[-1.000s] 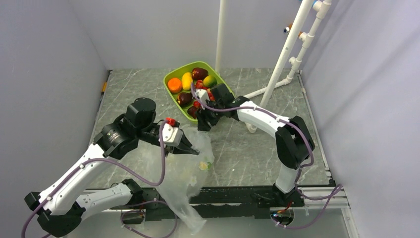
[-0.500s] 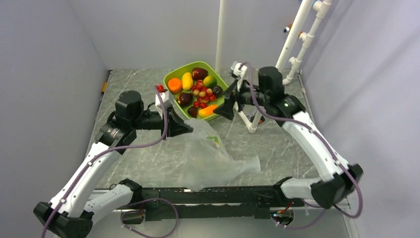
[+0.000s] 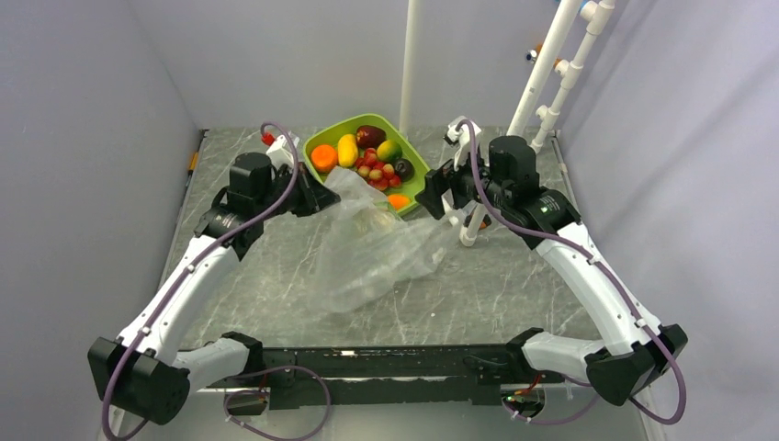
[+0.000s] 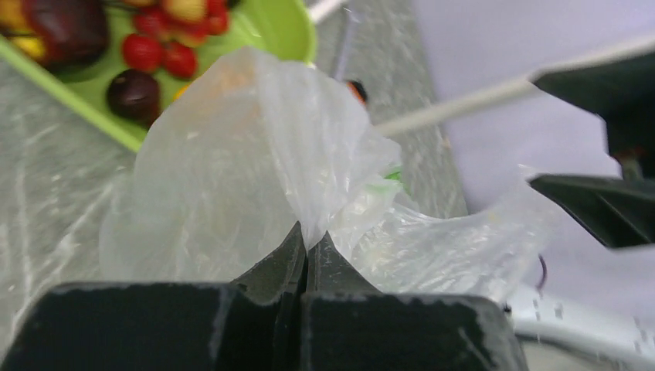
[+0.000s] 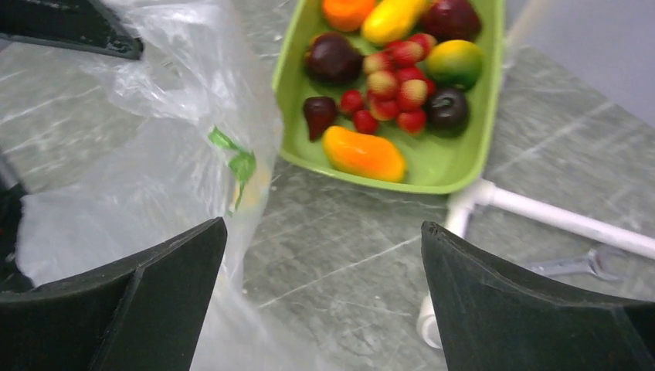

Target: Place the fake fruits into the plastic bag and tie a complex knot

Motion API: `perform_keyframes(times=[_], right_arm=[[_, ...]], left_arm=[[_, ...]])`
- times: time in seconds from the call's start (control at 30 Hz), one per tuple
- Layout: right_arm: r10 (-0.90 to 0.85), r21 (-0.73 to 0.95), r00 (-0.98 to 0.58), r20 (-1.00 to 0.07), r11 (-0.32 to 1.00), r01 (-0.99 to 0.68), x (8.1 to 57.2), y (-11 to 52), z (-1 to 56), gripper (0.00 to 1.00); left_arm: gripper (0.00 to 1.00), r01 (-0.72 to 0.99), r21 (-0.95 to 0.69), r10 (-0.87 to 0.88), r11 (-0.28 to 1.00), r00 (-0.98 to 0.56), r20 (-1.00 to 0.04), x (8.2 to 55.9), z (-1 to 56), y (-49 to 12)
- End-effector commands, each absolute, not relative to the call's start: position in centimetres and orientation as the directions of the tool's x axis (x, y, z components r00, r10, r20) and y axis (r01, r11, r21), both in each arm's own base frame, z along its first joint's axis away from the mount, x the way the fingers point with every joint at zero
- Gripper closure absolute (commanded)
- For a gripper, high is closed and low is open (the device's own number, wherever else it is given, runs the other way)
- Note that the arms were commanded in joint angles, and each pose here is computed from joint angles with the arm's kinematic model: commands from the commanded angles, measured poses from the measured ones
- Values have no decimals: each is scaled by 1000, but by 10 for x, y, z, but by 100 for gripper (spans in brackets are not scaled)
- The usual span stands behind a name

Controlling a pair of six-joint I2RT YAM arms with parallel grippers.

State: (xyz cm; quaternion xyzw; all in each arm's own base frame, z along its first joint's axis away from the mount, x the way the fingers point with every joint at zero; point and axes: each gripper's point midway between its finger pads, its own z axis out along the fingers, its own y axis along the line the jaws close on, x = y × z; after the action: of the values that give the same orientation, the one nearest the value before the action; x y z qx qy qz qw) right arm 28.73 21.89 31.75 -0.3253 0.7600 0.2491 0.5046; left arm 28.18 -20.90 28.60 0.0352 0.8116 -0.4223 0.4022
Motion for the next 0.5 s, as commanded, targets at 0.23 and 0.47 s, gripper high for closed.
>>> perform_keyframes(times=[0.23,0.47], right_arm=[[-93,222,-380,-920,675,-703,260,217,339,0],[-30,436,-582,-812,633,-640,246,247,270,1]], left_arm=[[87,63,-662,-506,746,-593,-626,325,307,-170],[85,152,-724,-493,673,-638,-592,308,316,-205]])
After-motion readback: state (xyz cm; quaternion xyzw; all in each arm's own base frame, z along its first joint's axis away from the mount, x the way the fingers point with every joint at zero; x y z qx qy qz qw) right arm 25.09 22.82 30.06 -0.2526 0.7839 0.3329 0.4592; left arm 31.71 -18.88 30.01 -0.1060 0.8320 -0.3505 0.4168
